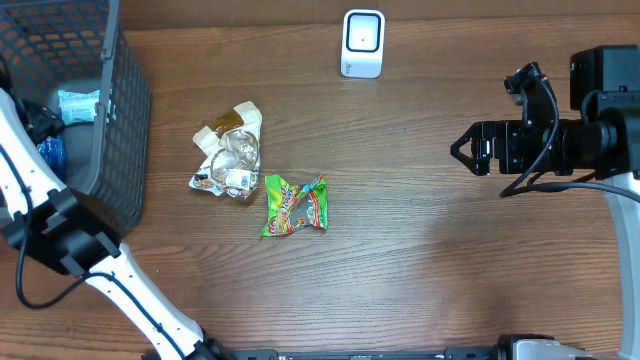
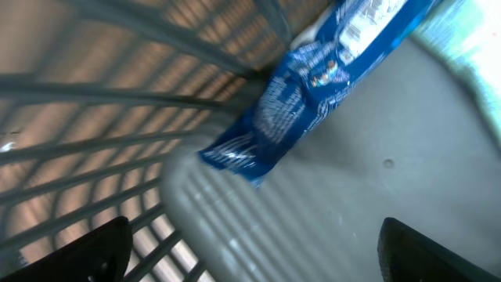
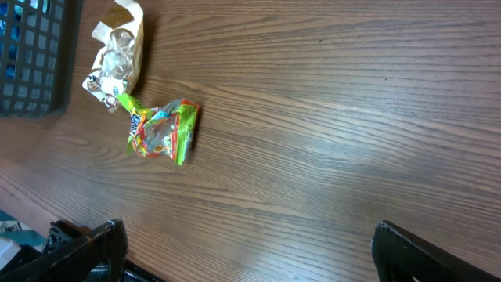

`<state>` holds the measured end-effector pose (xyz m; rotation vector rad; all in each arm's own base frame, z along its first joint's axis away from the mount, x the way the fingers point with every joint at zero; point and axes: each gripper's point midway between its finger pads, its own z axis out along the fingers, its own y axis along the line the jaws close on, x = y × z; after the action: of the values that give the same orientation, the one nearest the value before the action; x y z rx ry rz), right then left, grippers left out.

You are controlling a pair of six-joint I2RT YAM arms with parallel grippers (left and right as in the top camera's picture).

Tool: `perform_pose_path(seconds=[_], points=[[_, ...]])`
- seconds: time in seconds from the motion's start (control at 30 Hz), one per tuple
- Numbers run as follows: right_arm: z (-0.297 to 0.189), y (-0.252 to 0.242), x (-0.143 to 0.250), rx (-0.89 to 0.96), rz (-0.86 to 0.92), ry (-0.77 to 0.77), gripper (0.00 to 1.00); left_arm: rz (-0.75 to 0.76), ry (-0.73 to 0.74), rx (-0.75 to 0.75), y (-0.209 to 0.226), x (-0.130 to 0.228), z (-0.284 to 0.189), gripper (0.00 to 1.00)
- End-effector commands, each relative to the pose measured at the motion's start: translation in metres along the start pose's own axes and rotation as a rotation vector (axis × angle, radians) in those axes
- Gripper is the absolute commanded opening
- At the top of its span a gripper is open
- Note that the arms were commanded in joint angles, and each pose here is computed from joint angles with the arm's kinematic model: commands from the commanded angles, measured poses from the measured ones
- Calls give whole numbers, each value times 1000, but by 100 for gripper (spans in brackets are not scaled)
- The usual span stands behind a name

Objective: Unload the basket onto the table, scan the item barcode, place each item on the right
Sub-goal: 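Reach the left gripper into the basket and grasp the blue packet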

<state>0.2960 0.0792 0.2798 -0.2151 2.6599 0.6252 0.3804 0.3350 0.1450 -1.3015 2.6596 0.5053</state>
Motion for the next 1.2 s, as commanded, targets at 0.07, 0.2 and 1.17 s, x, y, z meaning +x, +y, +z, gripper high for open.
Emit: perform_pose_path(seconds=[0.07, 0.2, 1.17], points=[[-7, 3, -6, 7, -17, -30, 100, 108, 72, -5, -21, 10, 42, 88], [-7, 3, -5, 7, -16, -27, 100, 131, 104, -41, -22, 14, 66, 86], [-7, 3, -3, 6, -11, -18, 100, 185, 165, -31, -41, 33, 121, 17]])
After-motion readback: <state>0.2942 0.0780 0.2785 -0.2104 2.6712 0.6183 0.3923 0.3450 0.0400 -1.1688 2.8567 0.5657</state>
